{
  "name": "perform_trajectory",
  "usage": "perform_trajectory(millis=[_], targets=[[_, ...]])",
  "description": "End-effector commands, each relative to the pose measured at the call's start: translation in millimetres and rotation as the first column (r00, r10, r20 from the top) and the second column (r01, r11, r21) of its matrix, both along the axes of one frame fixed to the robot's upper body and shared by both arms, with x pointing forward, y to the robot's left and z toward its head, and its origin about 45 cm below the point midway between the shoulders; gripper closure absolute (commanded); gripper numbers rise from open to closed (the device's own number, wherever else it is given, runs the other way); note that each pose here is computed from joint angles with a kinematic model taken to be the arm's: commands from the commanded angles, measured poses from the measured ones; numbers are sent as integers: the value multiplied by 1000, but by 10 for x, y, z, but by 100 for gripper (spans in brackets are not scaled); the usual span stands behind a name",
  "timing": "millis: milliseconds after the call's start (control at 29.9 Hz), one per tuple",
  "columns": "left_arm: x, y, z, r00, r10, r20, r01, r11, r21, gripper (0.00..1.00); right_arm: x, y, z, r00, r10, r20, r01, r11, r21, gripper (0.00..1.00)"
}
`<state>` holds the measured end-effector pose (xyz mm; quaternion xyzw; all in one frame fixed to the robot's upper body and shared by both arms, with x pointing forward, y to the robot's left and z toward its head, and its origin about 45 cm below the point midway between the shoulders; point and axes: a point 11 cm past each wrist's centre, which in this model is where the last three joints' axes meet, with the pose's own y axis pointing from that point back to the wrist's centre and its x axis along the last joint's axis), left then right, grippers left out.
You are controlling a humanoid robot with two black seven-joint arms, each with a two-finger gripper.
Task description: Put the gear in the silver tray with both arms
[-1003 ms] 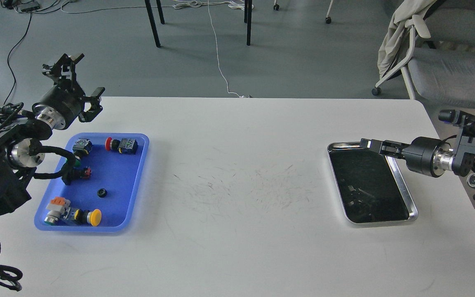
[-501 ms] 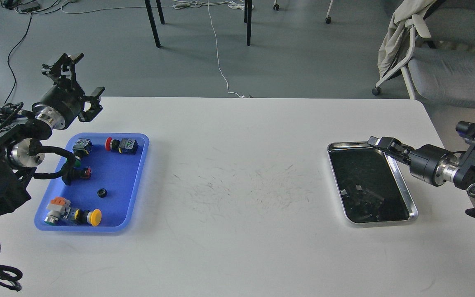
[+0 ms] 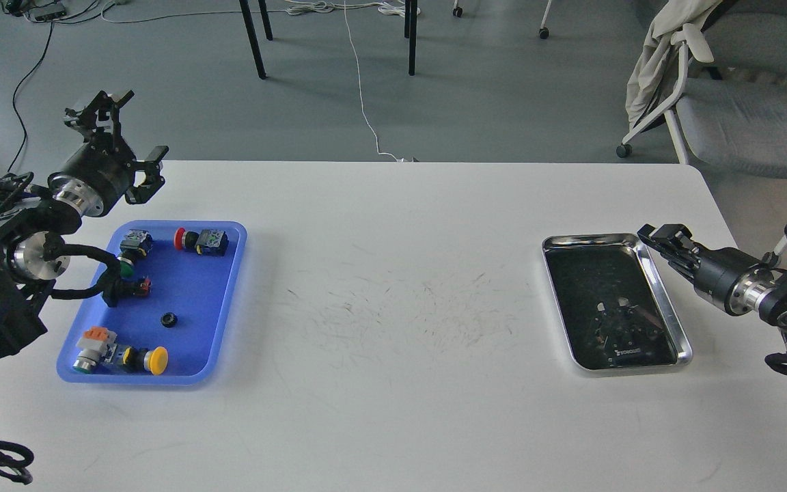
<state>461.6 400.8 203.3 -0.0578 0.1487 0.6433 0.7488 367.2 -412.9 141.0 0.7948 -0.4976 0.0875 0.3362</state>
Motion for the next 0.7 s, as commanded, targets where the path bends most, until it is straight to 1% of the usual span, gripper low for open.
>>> perform_trajectory(millis=[0,368,568,669], targets=[[2,12,12,1000,1,2,-1,1000,2,2,-62,107,-111,1000,-13,-17,13,998,54,98],[7,51,52,1000,14,14,-14,1000,-8,2,-127,343,-272,999,17,-49,-11,994,106,98],[-8,174,121,999,33,25,-33,999,1,2,-130,496,-341,997,41,-58,-33,992,122,96],[-16,222,143,999,40,28,-40,999,6,2,-154,476,-377,997,39,-67,-31,993,114,96]])
